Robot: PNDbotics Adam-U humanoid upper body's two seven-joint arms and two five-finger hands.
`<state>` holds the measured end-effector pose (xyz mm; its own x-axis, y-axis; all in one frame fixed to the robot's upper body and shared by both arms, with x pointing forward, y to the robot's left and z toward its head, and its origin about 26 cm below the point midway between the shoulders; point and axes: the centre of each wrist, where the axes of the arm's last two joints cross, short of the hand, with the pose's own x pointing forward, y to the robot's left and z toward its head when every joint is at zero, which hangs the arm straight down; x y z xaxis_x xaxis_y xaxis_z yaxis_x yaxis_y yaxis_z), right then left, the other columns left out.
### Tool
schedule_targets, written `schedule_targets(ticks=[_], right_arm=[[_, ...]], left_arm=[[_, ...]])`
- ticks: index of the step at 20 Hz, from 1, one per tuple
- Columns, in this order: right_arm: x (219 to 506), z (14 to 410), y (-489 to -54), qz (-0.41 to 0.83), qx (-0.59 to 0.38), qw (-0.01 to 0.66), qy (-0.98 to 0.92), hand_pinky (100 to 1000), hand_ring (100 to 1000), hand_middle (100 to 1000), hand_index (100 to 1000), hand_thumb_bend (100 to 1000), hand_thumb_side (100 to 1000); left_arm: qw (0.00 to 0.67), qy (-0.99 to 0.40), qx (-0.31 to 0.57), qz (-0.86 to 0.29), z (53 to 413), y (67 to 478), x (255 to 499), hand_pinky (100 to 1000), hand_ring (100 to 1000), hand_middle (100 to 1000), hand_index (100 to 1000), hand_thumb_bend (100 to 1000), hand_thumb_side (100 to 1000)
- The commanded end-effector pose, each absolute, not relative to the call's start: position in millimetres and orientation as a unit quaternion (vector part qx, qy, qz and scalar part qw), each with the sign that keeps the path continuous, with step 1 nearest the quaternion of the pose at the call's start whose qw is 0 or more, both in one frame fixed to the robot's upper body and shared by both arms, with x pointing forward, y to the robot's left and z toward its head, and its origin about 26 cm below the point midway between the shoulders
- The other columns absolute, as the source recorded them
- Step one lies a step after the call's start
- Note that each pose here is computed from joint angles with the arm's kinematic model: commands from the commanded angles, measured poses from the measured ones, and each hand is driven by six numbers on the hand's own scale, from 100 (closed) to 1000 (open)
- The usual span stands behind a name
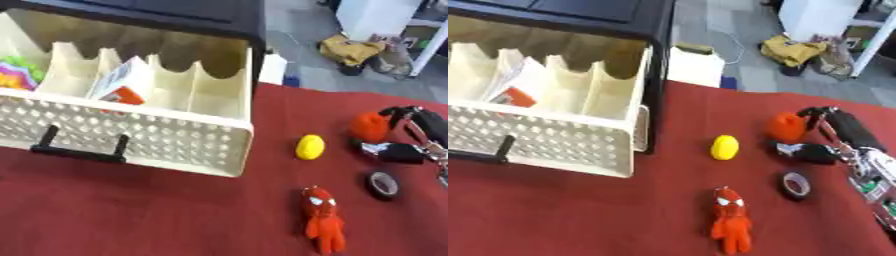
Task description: Pick up objects from table and place into drawer.
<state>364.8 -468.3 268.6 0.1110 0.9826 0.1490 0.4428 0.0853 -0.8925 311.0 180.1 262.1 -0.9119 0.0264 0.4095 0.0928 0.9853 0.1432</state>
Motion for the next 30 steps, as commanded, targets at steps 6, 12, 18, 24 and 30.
schedule_targets(ticks=[6, 12, 18, 24, 30], right_arm=[[361, 287, -476, 0.299, -0.611, 0.433, -0.591, 832, 841, 504, 783, 665, 717], [362, 290, -474, 0.293, -0.604, 0.434, -0.601, 831, 833, 481, 762, 629, 722], [362, 291, -470, 0.292, -0.590, 0.436, -0.613, 830, 829, 467, 753, 524, 669], [362, 295, -466, 0.293, -0.575, 0.437, -0.627, 829, 825, 455, 741, 399, 634], [361, 299, -460, 0.290, -0.566, 0.432, -0.639, 826, 816, 435, 724, 312, 598]], left_arm=[[0.196, -0.977, -0.028, -0.077, 267, 181, 309, 385, 422, 446, 853, 129, 1000], [0.196, -0.977, -0.028, -0.076, 267, 181, 309, 385, 422, 446, 854, 129, 1000], [0.198, -0.977, -0.029, -0.075, 267, 181, 308, 384, 422, 446, 854, 130, 1000], [0.200, -0.977, -0.028, -0.074, 266, 181, 309, 381, 422, 446, 853, 131, 1000], [0.203, -0.976, -0.028, -0.073, 265, 182, 309, 380, 422, 446, 853, 132, 1000]])
